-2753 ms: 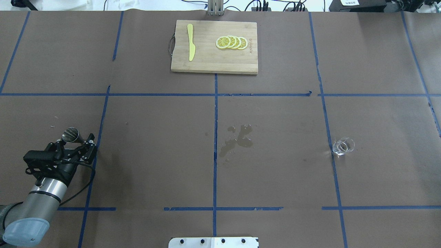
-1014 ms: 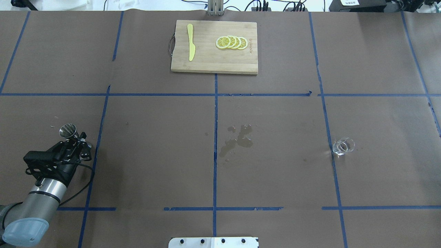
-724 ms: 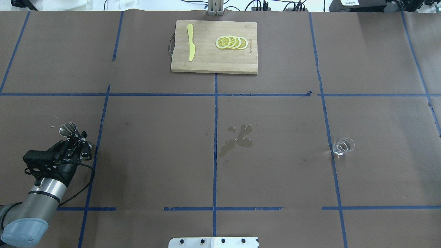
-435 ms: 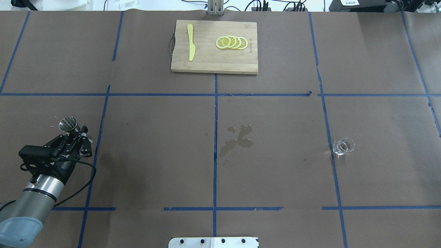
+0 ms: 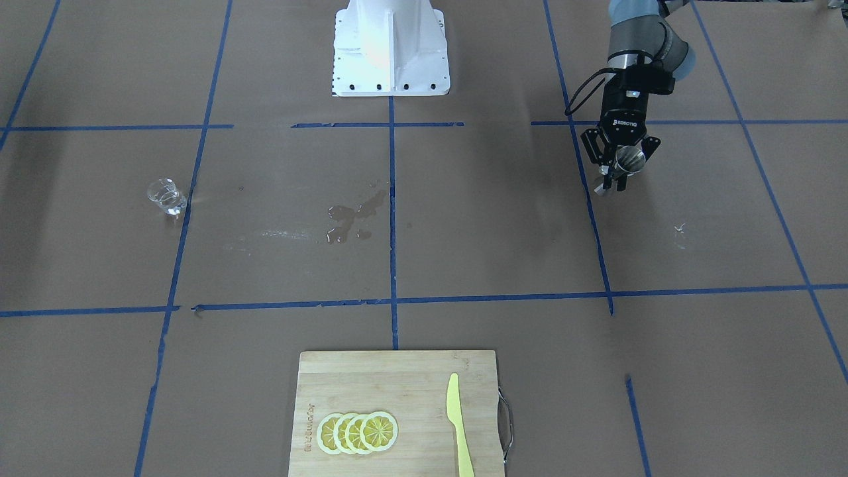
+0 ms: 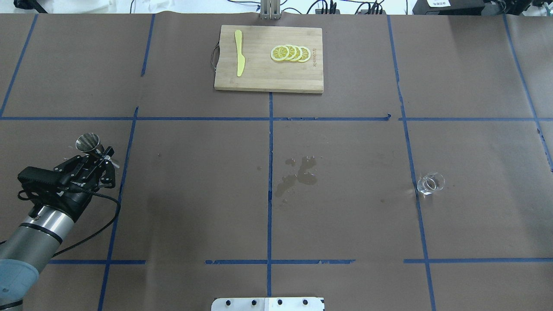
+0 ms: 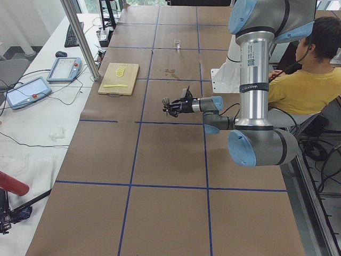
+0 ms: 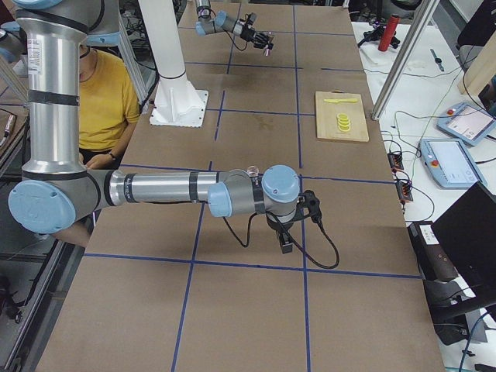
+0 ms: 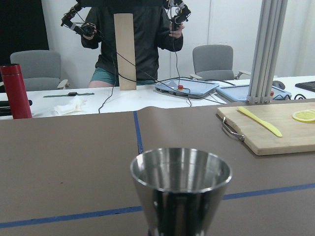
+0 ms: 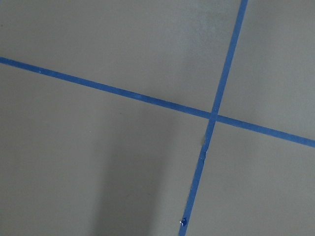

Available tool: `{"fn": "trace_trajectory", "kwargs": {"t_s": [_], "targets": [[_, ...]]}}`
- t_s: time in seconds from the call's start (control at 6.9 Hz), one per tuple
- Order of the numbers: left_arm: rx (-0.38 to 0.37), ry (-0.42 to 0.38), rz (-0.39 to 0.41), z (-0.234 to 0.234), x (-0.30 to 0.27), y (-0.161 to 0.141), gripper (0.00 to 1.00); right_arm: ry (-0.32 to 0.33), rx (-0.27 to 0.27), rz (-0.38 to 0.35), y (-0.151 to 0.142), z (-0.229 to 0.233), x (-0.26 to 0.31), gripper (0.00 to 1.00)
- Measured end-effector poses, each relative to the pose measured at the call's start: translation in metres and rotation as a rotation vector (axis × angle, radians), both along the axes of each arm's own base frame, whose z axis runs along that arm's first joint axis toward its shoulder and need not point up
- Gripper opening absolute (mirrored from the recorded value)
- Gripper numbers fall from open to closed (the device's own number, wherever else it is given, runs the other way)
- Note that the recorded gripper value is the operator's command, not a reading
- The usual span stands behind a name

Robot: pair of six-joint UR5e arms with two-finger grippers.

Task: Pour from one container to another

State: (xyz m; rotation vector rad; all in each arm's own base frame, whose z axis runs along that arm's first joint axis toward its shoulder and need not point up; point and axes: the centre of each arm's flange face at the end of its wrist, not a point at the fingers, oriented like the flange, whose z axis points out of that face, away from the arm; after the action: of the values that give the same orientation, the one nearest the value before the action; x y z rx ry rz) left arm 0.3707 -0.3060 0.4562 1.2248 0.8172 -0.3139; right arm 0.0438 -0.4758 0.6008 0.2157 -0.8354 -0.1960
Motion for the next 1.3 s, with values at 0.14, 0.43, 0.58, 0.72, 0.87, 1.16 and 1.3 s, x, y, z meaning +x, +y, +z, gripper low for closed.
{"fn": "trace_trajectory", "kwargs": {"t_s": [0.14,0.43,0.58,0.72,0.87,1.16,1.3], "targets": [[0.022,0.027,0.013,-0.023,0.014,-0.007,0.00,-0.009,0.015,0.018,-0.003,-0.015,-0.008,1.00],[0.075,0.007,0.029,-0.055,0.030,-0.015,0.00,-0.074,0.053,0.117,-0.009,-0.052,-0.058,1.00],[0.089,0.008,0.027,-0.064,0.033,-0.017,0.00,-0.125,0.075,0.178,-0.005,-0.068,-0.092,1.00],[0.094,0.018,0.021,-0.070,0.034,-0.021,0.00,-0.170,0.086,0.228,0.004,-0.081,-0.127,1.00],[0.096,0.023,0.010,-0.072,0.031,-0.026,0.00,-0.196,0.076,0.286,0.019,-0.097,-0.160,1.00],[0.096,0.029,-0.016,-0.075,0.021,-0.041,0.00,-0.185,0.081,0.402,0.079,-0.130,-0.209,0.99],[0.096,0.029,-0.024,-0.075,0.018,-0.046,0.00,-0.182,0.087,0.465,0.105,-0.144,-0.229,0.99]]}}
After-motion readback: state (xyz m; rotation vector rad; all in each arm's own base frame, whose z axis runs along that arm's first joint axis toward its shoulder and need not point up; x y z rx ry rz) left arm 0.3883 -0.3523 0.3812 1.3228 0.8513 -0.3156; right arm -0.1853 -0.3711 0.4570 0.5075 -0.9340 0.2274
